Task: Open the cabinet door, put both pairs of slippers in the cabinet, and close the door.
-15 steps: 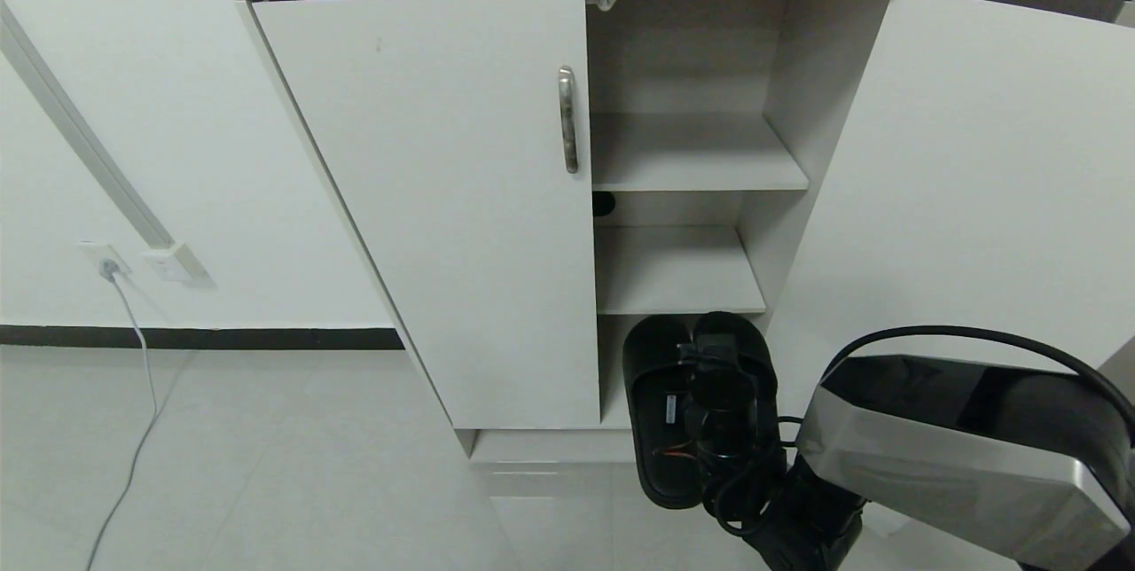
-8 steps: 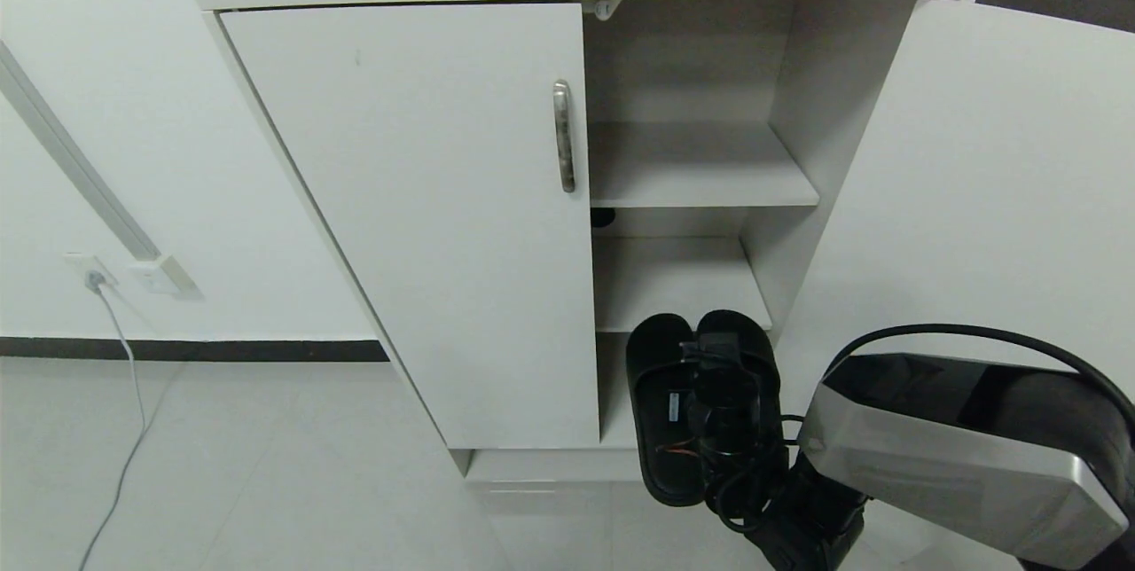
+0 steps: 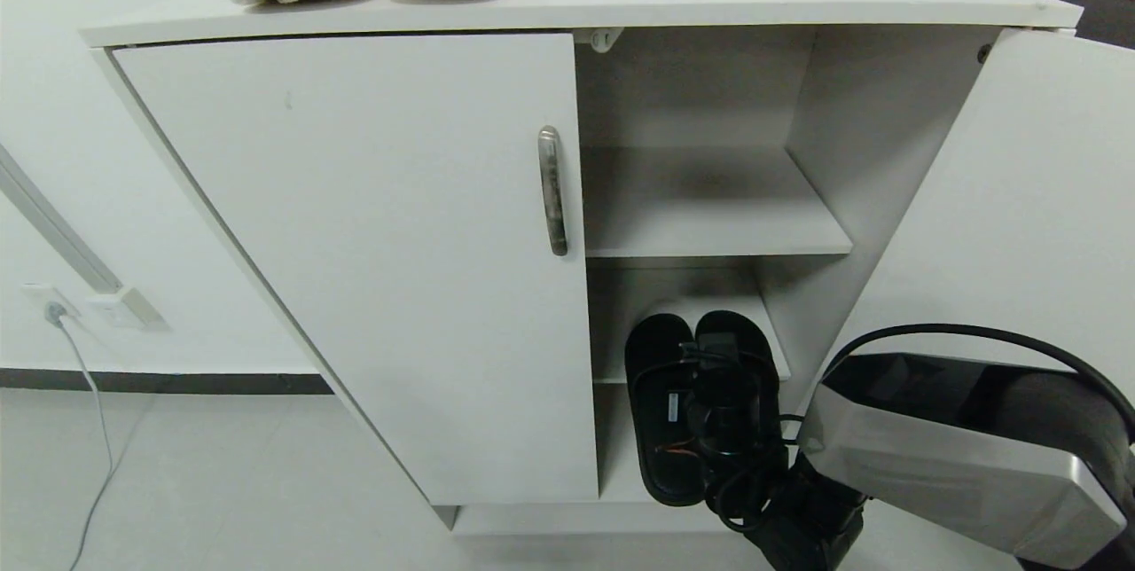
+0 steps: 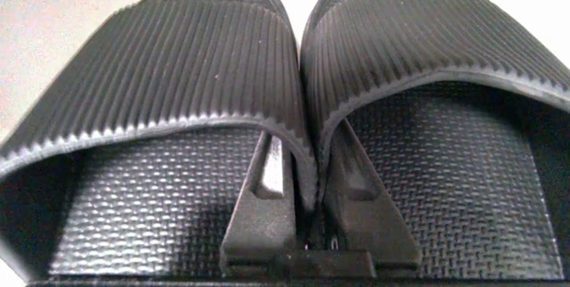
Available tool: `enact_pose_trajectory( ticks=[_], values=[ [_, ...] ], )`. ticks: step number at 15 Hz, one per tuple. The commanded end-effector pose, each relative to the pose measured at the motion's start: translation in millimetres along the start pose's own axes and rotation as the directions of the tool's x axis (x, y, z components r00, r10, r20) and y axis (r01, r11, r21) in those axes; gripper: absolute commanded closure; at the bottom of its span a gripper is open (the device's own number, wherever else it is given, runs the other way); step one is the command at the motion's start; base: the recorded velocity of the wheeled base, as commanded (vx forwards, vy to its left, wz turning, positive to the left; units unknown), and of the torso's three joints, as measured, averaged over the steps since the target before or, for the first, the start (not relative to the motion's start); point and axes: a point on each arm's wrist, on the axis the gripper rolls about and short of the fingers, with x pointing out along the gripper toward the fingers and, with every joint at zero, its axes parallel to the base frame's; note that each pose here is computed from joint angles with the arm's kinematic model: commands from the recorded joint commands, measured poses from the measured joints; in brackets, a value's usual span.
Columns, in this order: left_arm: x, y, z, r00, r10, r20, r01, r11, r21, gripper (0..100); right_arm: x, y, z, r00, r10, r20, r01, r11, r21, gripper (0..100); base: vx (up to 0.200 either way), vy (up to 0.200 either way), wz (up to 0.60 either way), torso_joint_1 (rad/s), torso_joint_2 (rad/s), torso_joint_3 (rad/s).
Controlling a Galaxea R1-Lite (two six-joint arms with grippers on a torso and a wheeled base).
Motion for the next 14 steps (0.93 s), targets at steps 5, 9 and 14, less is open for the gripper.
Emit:
enact_pose_trajectory(
  ticks=[5,9,14],
  values=[
    [0,0.0,-0.1,1.0,0.0,-0.002,0.0,1.0,0.0,100,22,-6,7,0.998,0.066,-0.024,-0.066,0.998,-0.002,100,0.0,0.0,0.0,0.0,0.0,0.0],
    [0,0.0,-0.1,1.0,0.0,-0.002,0.0,1.0,0.0,100,56,2,15,0.998,0.032,-0.045,-0.032,0.999,-0.014,100,0.0,0.0,0.0,0.0,0.0,0.0],
    [0,0.0,0.3,1.0,0.0,-0.001,0.0,1.0,0.0,100,92,6,27,1.0,-0.007,-0.028,0.007,1.0,0.002,100,0.0,0.0,0.0,0.0,0.0,0.0]
  ],
)
